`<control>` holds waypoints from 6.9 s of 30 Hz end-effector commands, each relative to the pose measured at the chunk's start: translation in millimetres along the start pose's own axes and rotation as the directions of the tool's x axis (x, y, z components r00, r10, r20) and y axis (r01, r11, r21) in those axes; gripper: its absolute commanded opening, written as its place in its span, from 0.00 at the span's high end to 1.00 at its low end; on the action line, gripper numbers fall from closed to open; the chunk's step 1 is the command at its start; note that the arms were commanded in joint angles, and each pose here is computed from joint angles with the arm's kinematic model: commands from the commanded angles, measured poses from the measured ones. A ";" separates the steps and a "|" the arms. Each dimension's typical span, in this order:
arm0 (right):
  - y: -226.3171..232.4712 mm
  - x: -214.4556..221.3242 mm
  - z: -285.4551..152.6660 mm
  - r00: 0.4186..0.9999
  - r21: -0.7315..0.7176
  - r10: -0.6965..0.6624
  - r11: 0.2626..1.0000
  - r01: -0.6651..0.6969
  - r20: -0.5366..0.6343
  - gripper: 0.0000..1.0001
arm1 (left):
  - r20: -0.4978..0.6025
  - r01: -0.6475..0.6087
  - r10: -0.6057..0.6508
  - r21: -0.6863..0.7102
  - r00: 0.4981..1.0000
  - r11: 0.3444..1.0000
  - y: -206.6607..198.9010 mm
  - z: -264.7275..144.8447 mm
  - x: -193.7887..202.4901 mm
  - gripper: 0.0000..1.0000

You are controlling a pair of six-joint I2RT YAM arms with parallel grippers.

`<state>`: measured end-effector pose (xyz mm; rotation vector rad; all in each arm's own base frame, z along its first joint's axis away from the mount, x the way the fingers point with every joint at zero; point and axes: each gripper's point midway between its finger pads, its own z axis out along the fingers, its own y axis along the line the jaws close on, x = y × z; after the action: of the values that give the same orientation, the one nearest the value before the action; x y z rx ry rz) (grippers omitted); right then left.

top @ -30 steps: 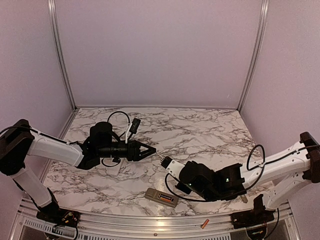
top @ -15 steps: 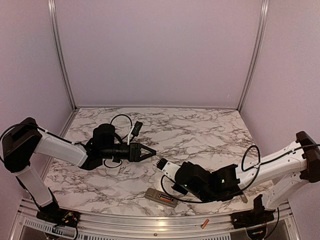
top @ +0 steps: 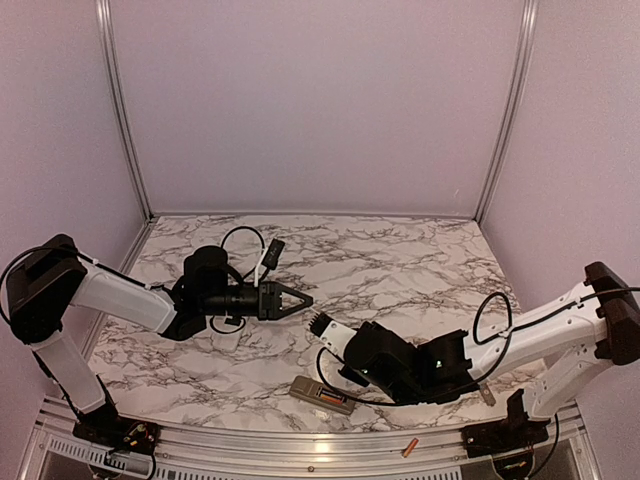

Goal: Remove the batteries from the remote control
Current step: Pass from the right arm to the left, then pass from the left arm to the right, then adjust the remote control without the battery cover at the center of the board.

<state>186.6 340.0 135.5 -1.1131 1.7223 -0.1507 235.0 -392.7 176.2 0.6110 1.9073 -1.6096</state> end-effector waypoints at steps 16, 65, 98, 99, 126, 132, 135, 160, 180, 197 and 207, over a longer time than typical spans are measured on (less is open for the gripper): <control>-30.9 -48.6 -25.1 0.811 -0.324 0.574 0.793 -0.515 0.117 0.07 | 0.158 -0.191 0.177 0.074 0.971 0.979 -40.0 -27.5 -23.6 1.00; -23.0 -149.8 -66.1 0.315 -0.878 0.925 0.322 -0.356 0.211 0.19 | 0.478 -0.448 0.291 0.254 0.828 0.857 -138.0 -119.4 -31.4 1.00; 3.5 -186.2 -66.3 0.317 -0.961 0.942 0.181 -0.210 0.108 0.64 | 0.554 -0.495 0.327 0.183 0.766 0.850 -141.8 -139.7 -33.5 1.00; 3.2 -186.1 -67.0 0.316 -0.961 0.942 0.184 -0.209 0.111 0.63 | 0.556 -0.495 0.327 0.180 0.764 0.850 -141.7 -140.2 -33.7 1.00; 0.1 -187.3 -61.0 0.324 -0.946 0.937 0.213 -0.243 0.127 0.97 | 0.547 -0.494 0.333 0.177 0.768 0.851 -139.0 -136.7 -32.6 1.00; -4.0 -178.0 -57.0 0.337 -0.923 0.932 0.241 -0.300 0.134 1.00 | 0.513 -0.497 0.376 0.118 0.771 0.859 -129.0 -130.4 -32.3 0.83; -10.5 -166.1 -55.6 0.348 -0.894 0.925 0.281 -0.349 0.155 1.00 | 0.490 -0.511 0.423 0.053 0.762 0.858 -121.2 -127.6 -33.7 0.68; -68.7 -63.2 -57.4 0.477 -0.552 0.841 0.532 -0.642 0.257 1.00 | 0.320 -0.457 0.698 -0.572 0.640 0.681 -14.1 -143.9 -54.4 0.01; -89.0 -24.1 -78.2 0.507 -0.452 0.839 0.536 -0.713 0.196 1.00 | 0.028 -0.657 0.728 -0.408 0.685 0.633 8.4 -116.0 14.2 0.02; -83.5 -16.6 -80.1 0.562 -0.437 0.815 0.560 -0.704 0.140 1.00 | -0.177 -0.791 0.792 0.091 0.585 0.605 13.1 -52.4 133.9 0.10; -80.0 -17.1 -79.5 0.572 -0.442 0.811 0.560 -0.701 0.122 1.00 | -0.232 -0.800 0.841 0.266 0.489 0.538 20.8 -20.6 162.5 0.15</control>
<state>171.8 273.8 211.7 -0.4704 1.8336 0.8622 133.3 -364.6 67.7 1.5536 1.3477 -0.9703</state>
